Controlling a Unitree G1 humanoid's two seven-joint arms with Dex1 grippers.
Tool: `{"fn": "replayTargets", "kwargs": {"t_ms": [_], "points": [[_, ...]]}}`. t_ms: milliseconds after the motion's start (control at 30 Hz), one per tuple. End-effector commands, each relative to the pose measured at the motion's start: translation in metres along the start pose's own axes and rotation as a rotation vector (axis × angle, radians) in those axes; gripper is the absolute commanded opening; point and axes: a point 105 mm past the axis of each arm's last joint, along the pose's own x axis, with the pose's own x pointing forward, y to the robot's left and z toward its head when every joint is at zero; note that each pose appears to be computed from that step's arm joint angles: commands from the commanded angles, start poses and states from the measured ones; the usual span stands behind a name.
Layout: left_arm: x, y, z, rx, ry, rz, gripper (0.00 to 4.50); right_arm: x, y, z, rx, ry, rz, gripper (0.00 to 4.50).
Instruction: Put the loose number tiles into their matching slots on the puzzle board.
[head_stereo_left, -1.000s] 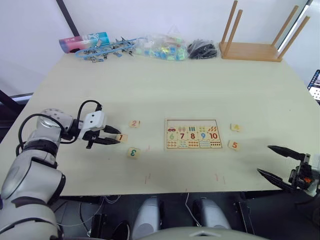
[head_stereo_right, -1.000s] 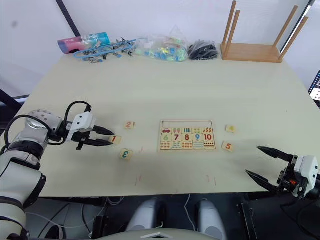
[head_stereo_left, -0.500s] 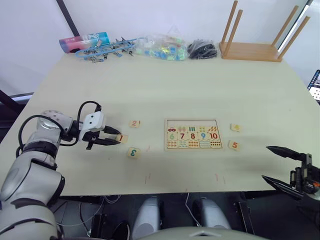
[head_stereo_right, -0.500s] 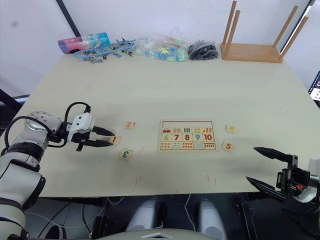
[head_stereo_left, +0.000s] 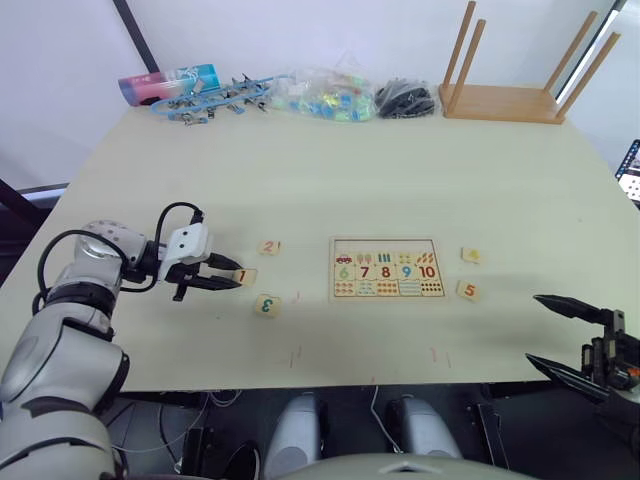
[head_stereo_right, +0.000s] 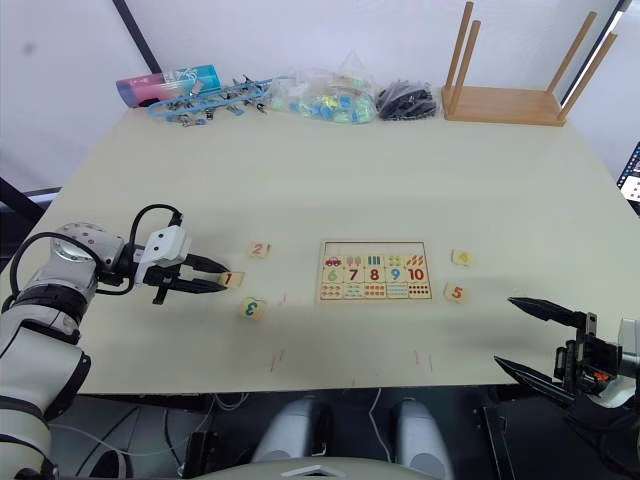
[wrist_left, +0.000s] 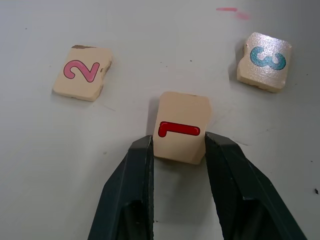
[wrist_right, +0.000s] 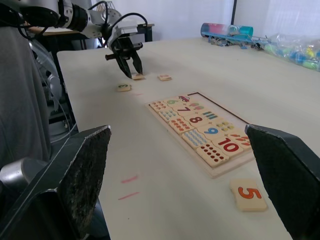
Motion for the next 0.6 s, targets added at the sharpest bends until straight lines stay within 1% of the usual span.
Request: {"fn": "replayTargets", "kwargs": {"t_ms": [33,133,267,333,467,567,600], "points": [[-0.004,-0.006,-0.002,-0.016,0.001,-0.029,1.02,-0.002,-0.002,0.007,-0.05,-0.009,-0.004,4.5],[-0.007,-0.004,0.002,-0.017,-0.017,-0.013,1.02,-0.001,-0.001,0.006,-0.053,-0.009,-0.004,4.5],[-0.013,0.006,0.025,-0.016,-0.106,0.016,1.02,0.0,-0.002,0.006,-0.067,-0.008,-0.02,4.5],[-0.014,0.009,0.033,-0.028,-0.133,0.017,1.02,0.0,-0.003,0.005,-0.069,-0.004,-0.032,4.5],[-0.014,0.012,0.051,-0.017,-0.162,0.008,1.02,0.003,-0.004,0.005,-0.076,-0.003,-0.052,4.5],[-0.011,0.018,0.061,-0.036,-0.149,0.037,1.02,0.005,-0.005,0.005,-0.075,0.001,-0.067,4.5],[-0.009,0.02,0.069,-0.036,-0.148,0.044,1.02,0.007,-0.007,0.006,-0.077,0.001,-0.073,4.5]]}}
